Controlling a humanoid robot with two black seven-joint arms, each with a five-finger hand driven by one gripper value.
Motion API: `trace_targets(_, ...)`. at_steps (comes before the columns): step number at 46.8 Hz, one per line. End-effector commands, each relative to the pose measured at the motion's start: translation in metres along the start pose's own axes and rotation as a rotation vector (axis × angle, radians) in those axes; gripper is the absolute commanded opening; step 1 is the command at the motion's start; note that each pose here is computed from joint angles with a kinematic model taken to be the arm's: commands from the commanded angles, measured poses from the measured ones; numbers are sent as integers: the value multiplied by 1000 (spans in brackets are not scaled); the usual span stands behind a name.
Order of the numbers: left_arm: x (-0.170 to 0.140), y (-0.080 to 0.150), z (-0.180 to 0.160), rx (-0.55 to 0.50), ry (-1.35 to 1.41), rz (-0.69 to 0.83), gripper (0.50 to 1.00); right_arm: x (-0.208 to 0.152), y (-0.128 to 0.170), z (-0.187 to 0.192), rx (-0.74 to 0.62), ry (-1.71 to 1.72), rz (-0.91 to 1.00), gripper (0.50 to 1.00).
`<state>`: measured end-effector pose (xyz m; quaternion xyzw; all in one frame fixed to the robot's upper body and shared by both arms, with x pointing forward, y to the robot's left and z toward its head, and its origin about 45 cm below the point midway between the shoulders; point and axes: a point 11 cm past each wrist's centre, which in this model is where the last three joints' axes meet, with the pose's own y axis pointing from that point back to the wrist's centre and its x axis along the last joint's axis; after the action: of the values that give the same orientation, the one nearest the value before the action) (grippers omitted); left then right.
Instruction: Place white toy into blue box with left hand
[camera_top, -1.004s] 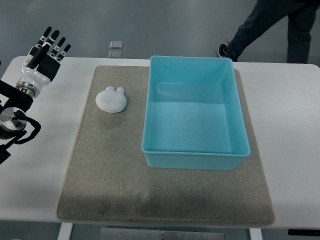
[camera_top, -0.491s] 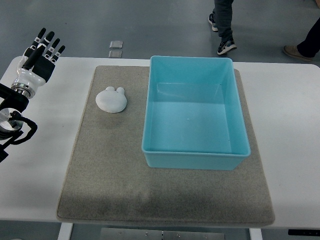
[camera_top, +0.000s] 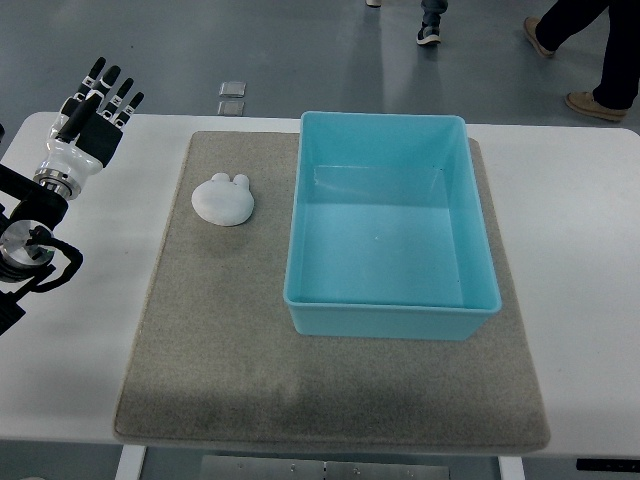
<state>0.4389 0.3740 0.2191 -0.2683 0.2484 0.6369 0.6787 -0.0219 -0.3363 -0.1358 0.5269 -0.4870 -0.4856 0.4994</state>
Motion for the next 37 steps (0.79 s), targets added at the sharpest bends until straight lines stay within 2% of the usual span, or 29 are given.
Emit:
trace_targets(1,-1,0,2,-2,-1,-10,996,0,0,0,0,0,-1,936)
trace_targets(37,-4,-1,-2,4,4,-19,996,0,0,0,0,0,-1,936)
